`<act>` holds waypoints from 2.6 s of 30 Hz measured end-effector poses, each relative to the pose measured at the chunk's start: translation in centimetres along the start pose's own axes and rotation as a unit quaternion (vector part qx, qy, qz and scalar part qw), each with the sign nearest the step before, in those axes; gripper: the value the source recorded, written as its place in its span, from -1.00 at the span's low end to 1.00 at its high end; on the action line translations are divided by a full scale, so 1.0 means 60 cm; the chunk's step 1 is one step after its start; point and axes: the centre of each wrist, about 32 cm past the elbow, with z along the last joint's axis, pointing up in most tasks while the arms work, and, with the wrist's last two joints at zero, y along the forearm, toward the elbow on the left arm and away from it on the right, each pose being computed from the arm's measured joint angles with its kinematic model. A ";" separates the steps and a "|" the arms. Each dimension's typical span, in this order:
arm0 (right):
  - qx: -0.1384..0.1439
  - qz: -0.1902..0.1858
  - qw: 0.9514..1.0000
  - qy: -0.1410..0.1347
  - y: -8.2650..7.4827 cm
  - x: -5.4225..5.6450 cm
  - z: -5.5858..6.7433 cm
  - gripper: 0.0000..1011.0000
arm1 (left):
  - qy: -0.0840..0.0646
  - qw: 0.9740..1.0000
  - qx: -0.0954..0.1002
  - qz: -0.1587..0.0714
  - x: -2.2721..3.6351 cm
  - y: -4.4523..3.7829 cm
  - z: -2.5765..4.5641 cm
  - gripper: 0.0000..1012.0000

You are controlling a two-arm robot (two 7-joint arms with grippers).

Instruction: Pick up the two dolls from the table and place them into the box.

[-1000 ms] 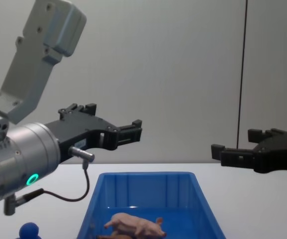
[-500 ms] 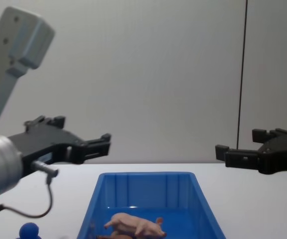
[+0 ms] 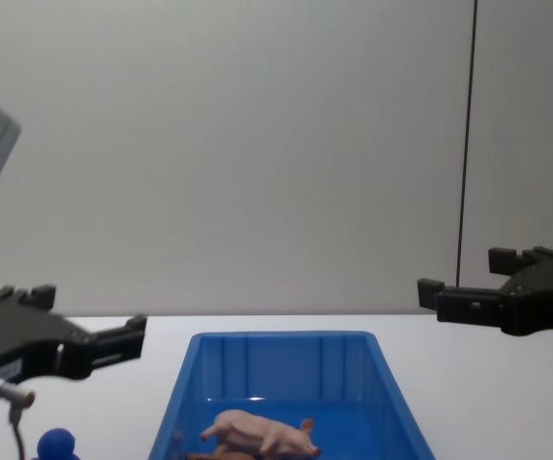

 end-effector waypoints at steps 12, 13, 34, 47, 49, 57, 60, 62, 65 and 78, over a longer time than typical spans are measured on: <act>0.000 0.000 1.000 0.000 -0.001 0.000 0.000 0.98 | 0.030 0.999 0.036 0.006 0.0076 0.014 -0.044 0.98; 0.000 0.000 1.000 0.000 -0.001 0.000 0.000 0.98 | 0.033 0.999 0.041 0.006 0.0080 0.015 -0.049 0.98; 0.000 0.000 1.000 0.000 -0.001 0.000 0.000 0.98 | 0.060 0.994 0.086 0.005 0.0137 -0.002 -0.094 0.98; 0.000 0.000 1.000 0.000 -0.001 0.000 0.000 0.98 | 0.061 0.992 0.114 -0.001 0.0175 -0.012 -0.098 0.56; 0.000 0.000 1.000 0.000 -0.001 0.000 0.000 0.98 | 0.059 0.991 0.118 -0.002 0.0182 -0.014 -0.098 0.40; 0.000 0.000 1.000 0.000 -0.001 0.000 0.000 0.98 | 0.055 0.991 0.123 -0.003 0.0208 -0.020 -0.093 0.04; 0.000 0.000 1.000 0.000 -0.001 0.000 0.000 0.98 | 0.053 0.991 0.121 -0.003 0.0216 -0.021 -0.090 -0.04; 0.000 0.000 1.000 0.000 -0.001 0.000 0.000 0.98 | 0.050 0.992 0.118 -0.004 0.0221 -0.023 -0.086 -0.08; 0.000 0.000 1.000 0.000 -0.001 0.000 0.000 0.98 | 0.045 0.993 0.110 -0.004 0.0228 -0.027 -0.077 -0.13; 0.000 0.000 1.000 0.000 -0.001 0.000 0.000 0.98 | 0.020 0.998 0.043 -0.032 0.0122 -0.057 -0.018 -0.32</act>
